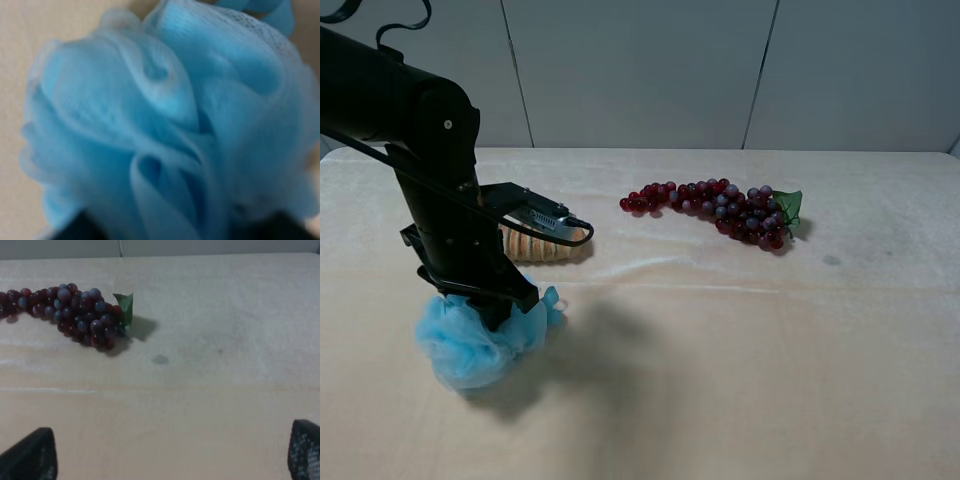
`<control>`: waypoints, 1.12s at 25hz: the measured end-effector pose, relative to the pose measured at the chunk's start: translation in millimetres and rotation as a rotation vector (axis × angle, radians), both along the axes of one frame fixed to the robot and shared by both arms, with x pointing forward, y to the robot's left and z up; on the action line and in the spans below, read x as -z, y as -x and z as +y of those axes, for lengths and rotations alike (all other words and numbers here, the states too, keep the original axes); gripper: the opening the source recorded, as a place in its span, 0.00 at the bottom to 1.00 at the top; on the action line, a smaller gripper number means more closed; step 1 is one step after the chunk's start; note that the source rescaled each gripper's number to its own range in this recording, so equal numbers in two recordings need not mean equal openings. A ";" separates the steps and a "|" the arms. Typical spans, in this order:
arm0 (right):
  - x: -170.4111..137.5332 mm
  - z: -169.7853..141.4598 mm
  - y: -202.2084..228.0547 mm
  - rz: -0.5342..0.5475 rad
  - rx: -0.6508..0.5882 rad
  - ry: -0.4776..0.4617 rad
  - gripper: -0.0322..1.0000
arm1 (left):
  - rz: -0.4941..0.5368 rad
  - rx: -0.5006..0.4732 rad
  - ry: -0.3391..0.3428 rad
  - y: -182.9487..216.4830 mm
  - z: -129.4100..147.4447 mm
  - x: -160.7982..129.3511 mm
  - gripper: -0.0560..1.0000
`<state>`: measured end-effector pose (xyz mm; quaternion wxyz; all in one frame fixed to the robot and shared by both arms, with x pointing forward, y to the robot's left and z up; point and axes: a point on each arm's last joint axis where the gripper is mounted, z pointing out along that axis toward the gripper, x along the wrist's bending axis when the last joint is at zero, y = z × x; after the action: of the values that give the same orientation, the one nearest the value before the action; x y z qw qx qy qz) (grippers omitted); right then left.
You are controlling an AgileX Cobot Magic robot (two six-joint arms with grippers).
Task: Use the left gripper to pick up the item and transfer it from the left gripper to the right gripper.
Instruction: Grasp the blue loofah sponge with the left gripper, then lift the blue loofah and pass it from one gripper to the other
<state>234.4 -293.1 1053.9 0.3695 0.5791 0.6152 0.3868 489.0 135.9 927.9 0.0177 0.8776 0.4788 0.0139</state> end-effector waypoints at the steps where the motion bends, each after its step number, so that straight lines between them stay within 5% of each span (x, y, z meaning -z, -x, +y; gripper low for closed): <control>1: 0.0 0.0 0.0 0.000 0.000 0.000 1.00 | -0.004 -0.001 0.004 -0.5 -0.4 -0.2 0.25; 3: 0.0 0.0 0.0 0.000 0.000 0.000 1.00 | -0.008 -0.001 0.008 -1.4 -1.1 -1.1 0.16; 11: 0.0 0.0 0.0 0.000 0.000 0.000 1.00 | 0.007 -0.004 -0.001 -8.3 -5.8 -31.5 0.10; 20: -0.2 2.8 0.1 0.000 -0.020 -0.030 1.00 | -0.219 -0.019 0.199 -16.5 -15.3 -120.4 0.08; 28: -1.6 3.6 -5.8 0.038 -0.025 -0.040 1.00 | -0.219 0.039 0.518 -14.7 -42.9 -133.6 0.08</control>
<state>240.2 -289.6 1055.5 0.3412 0.5857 0.6216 0.3927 503.7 93.0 1061.4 0.2933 0.8462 0.4446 -0.0148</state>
